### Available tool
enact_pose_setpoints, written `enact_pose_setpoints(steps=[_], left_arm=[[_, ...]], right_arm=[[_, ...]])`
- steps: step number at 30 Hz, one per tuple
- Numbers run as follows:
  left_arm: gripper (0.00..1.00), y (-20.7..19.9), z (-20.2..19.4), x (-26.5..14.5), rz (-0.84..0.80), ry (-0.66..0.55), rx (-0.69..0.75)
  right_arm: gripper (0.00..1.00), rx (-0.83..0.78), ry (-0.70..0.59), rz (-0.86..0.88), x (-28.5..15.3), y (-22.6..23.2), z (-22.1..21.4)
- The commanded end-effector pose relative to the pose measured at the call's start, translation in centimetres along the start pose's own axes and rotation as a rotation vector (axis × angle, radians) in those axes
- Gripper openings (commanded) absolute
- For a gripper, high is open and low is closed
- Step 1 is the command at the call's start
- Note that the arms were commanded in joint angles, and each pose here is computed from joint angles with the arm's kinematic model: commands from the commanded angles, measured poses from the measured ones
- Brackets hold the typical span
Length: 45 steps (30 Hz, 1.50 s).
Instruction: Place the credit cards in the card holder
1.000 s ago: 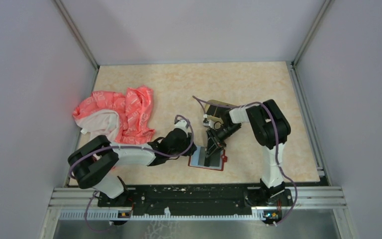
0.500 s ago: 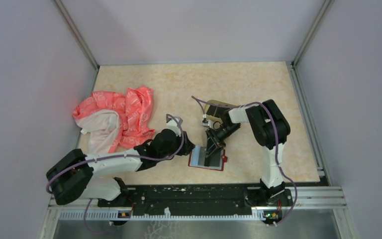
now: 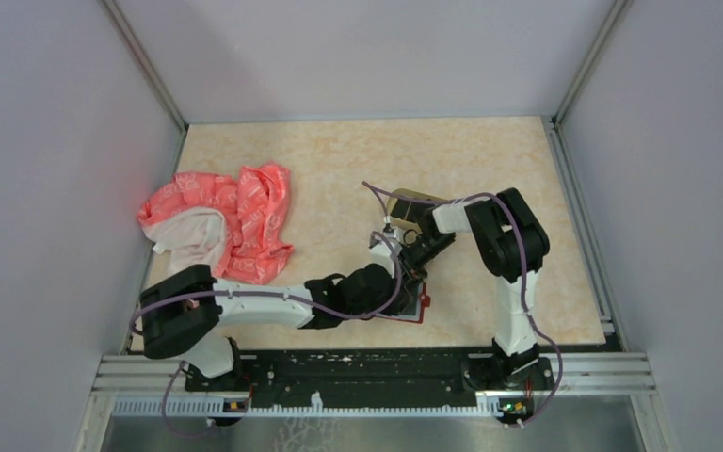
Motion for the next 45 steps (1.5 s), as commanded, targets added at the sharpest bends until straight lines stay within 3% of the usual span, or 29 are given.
enact_pose_setpoints(steps=[1,13,36,39,45], left_arm=[[0.25,-0.3,-0.8,2.0,0.111,0.023,0.01],[0.27,0.6,-2.0,4.5,0.249,0.053,0.083],[0.31,3.3,-2.3,2.5,0.418,0.017,0.069],[0.31,2.8,-2.1,2.3,0.361,0.02,0.07],[0.32,-0.1,-0.9,0.5,0.03,-0.009,0.119]], right_arm=[[0.18,-0.067,-0.01,-0.049,-0.1,-0.2,0.8],[0.19,-0.072,-0.01,-0.051,-0.1,-0.2,0.8],[0.34,-0.141,-0.035,-0.091,-1.0,0.8,1.3],[0.34,-0.15,-0.039,-0.106,-1.1,0.7,1.3],[0.34,-0.148,-0.038,-0.113,-1.0,0.5,1.3]])
Point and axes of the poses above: each gripper's point midway between its finger pads, its own x axis out along the fingers, its own y axis along the line the jaws close on, z = x × y, the point moved 8 cm from there along -x, back along the fingers, and after that the axes turned 3 degrees about x, right-handed, at the moved point
